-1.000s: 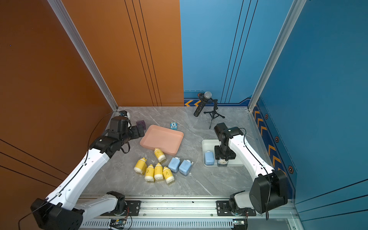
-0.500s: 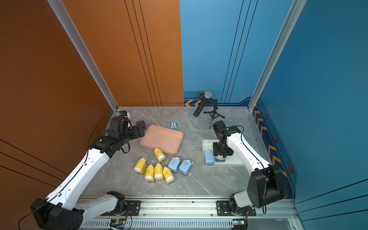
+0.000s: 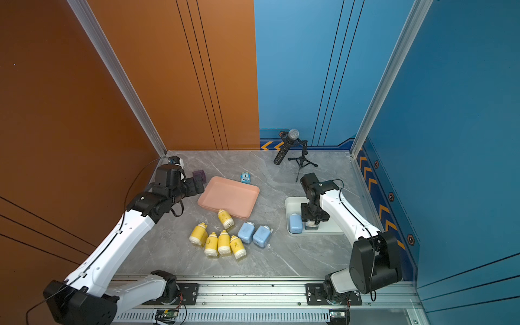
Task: Place the pencil sharpeners by color into the storage box
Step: Place the pencil sharpener in the storage box.
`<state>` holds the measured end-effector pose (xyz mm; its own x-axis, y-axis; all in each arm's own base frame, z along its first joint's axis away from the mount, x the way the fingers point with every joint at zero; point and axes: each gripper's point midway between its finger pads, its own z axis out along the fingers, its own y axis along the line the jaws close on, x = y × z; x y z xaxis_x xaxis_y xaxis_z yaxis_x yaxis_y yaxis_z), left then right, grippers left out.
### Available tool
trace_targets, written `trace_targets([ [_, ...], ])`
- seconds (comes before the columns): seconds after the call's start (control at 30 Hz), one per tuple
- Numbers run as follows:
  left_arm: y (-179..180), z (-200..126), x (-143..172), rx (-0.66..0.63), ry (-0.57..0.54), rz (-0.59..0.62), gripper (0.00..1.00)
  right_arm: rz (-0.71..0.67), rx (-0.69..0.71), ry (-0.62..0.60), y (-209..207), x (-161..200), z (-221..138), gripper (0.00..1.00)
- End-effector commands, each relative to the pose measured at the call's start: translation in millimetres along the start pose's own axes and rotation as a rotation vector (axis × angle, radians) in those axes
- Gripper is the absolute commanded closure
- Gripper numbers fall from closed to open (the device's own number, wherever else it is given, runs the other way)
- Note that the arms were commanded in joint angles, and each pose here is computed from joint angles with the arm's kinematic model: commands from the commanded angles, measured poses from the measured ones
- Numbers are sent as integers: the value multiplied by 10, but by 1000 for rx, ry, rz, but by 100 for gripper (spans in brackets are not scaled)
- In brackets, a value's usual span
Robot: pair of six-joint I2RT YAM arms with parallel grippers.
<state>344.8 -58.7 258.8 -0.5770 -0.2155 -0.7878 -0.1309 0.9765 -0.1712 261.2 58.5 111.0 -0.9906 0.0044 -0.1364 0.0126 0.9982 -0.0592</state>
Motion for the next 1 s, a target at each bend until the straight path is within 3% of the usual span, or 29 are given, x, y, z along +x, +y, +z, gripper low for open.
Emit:
trace_targets([
  [0.0, -1, -7, 61, 12, 20, -2, 2, 6, 8, -7, -18, -12, 39, 63],
  [0.97, 1, 12, 76, 9, 27, 0, 2, 25, -12, 24, 71, 18, 279, 63],
])
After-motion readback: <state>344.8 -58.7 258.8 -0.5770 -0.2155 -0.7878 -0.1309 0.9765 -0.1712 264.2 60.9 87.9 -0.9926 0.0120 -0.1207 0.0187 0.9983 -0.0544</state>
